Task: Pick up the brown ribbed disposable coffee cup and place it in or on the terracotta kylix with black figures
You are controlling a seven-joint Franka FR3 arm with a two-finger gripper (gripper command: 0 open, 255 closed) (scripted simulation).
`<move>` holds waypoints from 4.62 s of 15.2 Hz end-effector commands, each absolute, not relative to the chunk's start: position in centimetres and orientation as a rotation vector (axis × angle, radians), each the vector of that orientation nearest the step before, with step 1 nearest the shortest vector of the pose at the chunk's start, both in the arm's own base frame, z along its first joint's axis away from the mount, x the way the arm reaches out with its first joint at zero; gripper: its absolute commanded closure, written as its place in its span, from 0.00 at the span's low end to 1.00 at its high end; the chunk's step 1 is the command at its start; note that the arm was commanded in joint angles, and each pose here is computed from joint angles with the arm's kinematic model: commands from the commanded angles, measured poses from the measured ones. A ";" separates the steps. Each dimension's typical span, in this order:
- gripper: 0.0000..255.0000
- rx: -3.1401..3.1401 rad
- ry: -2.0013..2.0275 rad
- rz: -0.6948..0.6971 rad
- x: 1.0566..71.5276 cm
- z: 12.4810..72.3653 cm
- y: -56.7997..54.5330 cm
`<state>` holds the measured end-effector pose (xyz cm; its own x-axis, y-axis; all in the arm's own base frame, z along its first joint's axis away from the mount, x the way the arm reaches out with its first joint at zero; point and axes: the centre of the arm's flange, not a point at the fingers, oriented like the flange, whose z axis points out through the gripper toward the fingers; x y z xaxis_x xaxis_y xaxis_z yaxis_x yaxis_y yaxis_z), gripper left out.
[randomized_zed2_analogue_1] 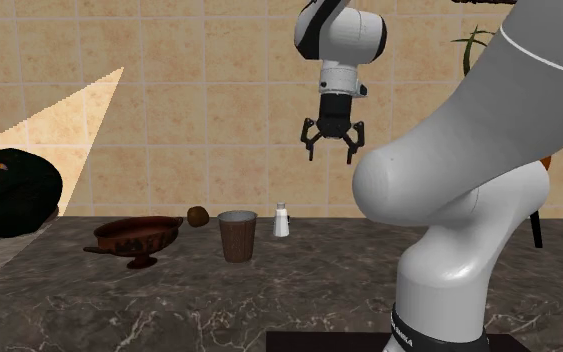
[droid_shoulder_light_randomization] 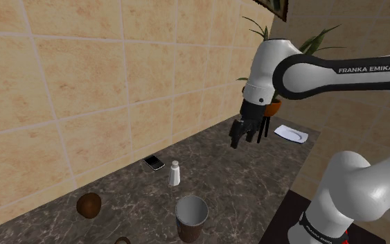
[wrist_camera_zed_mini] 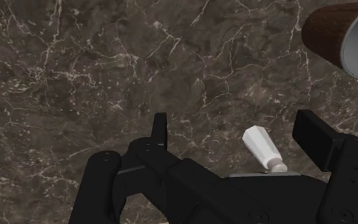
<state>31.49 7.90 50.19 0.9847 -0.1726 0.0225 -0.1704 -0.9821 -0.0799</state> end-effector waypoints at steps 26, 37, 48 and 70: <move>0.00 -3.005 0.310 -0.211 31.4 33.8 26.5; 1.00 -3.005 0.310 -0.211 31.4 33.8 26.5; 1.00 -3.005 0.310 -0.211 31.4 37.0 26.5; 1.00 -3.005 0.310 -0.211 31.4 48.6 26.5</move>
<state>31.34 26.57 47.93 0.9694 -0.2106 0.1262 -0.1949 -0.9727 -0.1262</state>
